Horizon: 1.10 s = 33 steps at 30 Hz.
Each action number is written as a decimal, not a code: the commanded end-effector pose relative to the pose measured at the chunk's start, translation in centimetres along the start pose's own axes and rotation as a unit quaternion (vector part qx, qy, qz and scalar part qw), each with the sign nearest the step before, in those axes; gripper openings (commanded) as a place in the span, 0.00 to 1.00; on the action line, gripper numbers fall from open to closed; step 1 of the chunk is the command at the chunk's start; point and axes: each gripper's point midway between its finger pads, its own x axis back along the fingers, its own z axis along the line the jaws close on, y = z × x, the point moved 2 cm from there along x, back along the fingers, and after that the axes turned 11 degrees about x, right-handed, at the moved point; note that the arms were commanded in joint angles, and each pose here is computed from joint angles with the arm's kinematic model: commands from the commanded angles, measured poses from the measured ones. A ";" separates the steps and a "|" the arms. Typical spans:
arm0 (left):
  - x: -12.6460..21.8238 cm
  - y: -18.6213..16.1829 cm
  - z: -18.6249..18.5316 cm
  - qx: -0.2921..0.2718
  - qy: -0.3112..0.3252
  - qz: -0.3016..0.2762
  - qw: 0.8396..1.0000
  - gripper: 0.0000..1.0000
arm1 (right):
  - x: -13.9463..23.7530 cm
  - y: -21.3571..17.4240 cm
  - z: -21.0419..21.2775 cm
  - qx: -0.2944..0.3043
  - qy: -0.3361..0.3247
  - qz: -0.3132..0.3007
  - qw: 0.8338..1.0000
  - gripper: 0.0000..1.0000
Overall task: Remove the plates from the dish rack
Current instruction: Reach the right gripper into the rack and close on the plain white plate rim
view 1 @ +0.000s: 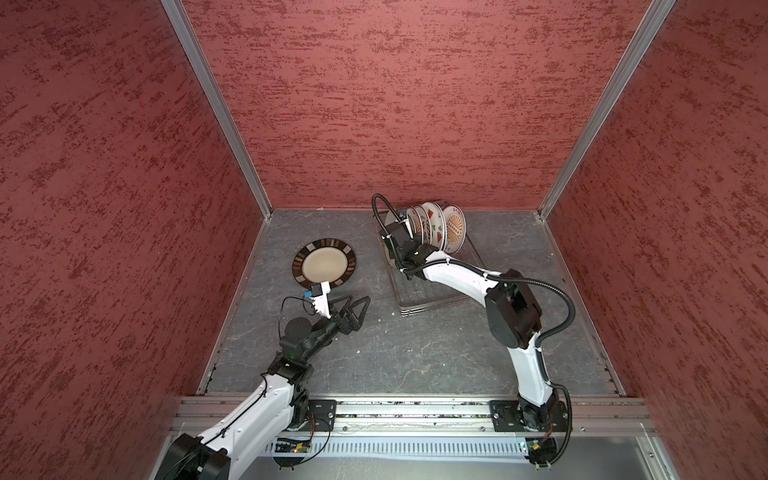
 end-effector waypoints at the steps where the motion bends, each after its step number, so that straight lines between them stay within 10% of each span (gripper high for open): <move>1: 0.1 0.2 -1.0 -0.005 -0.020 -0.001 1.000 0.99 | 0.2 1.0 -0.6 0.004 -0.029 -0.011 0.999 0.15; 33: 0.3 0.3 -0.7 -0.009 -0.009 -0.009 1.000 0.99 | 6.2 7.6 -3.5 -0.023 -0.054 -0.117 0.991 0.04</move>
